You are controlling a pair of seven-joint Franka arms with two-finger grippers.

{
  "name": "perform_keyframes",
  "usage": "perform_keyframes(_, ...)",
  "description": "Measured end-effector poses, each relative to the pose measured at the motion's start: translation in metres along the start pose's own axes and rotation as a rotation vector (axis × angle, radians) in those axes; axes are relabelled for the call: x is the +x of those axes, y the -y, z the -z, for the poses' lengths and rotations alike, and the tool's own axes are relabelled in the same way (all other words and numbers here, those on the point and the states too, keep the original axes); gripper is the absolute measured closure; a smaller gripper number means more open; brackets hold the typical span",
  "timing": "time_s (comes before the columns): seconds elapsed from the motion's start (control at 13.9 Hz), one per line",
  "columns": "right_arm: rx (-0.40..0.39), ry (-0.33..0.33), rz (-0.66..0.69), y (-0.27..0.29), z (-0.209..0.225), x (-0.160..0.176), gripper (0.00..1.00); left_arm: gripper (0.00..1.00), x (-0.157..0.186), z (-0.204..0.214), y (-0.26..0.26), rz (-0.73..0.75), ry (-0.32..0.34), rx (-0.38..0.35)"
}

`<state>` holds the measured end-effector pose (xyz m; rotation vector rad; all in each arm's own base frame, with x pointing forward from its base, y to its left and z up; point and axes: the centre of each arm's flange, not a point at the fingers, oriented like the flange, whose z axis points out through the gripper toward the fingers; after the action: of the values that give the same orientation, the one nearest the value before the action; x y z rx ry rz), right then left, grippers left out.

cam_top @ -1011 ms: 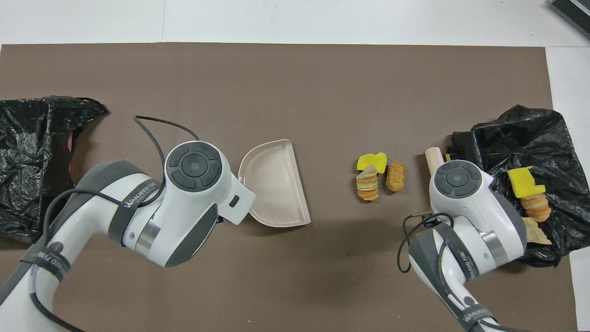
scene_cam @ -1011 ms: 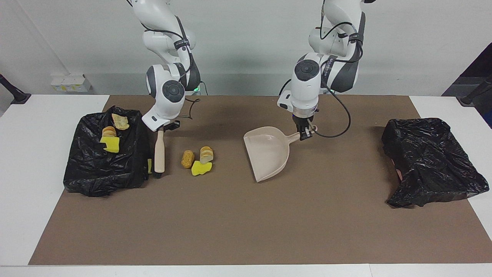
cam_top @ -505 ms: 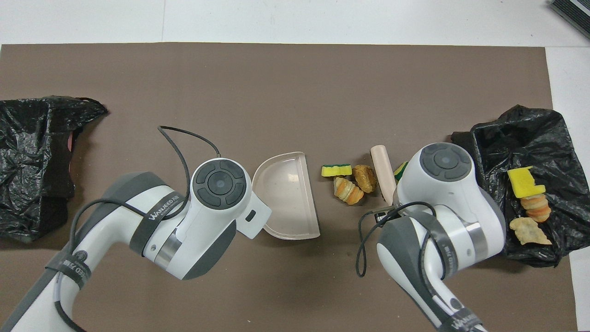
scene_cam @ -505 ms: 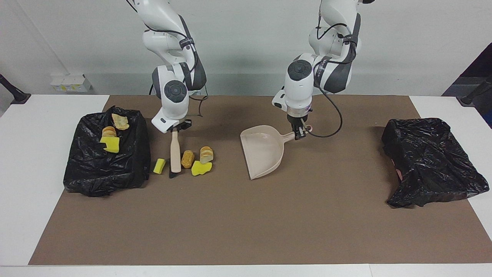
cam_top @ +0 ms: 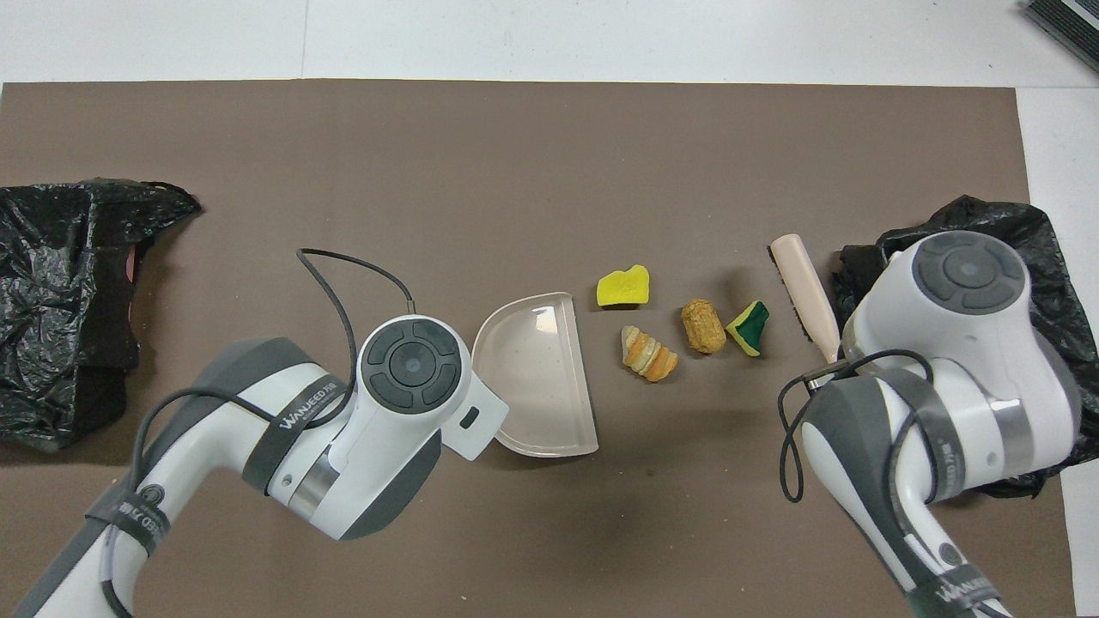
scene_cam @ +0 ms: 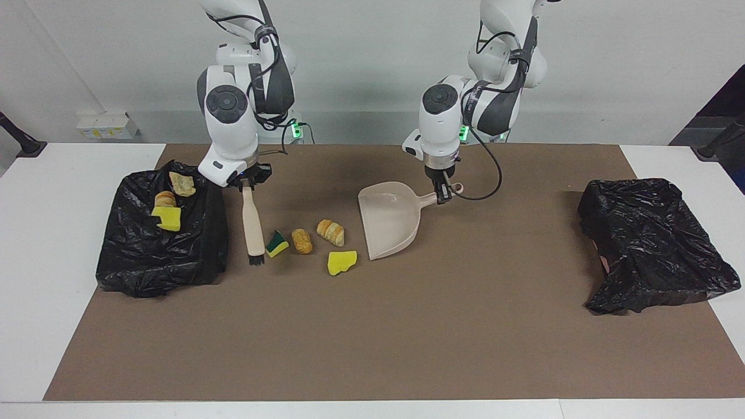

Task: Sweep and dump trash in bin
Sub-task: 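Sweep the remaining scraps into the dustpan with the right gripper's brush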

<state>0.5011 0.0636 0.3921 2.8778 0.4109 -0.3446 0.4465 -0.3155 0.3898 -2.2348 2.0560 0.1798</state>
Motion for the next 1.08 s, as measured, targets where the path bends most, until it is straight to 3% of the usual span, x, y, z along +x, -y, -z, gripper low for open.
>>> perform_keyframes(0.14, 0.004, 0.007, -0.027, 0.017, -0.036, 0.006, 0.74, 0.69, 0.001, -0.008, -0.003, 0.066, 0.004, -0.005)
perform_keyframes(0.36, 0.029, -0.016, -0.046, 0.042, -0.056, 0.020, 0.74, 0.69, 0.002, -0.014, -0.006, 0.095, 0.010, -0.012)
perform_keyframes(0.79, 0.232, -0.094, -0.027, 0.128, -0.033, 0.039, 0.74, 0.69, 0.003, -0.014, -0.006, 0.101, 0.006, -0.007)
perform_keyframes(1.08, 0.356, -0.101, -0.028, 0.174, -0.019, 0.043, 0.74, 0.69, 0.003, -0.014, -0.005, 0.102, 0.000, -0.002)
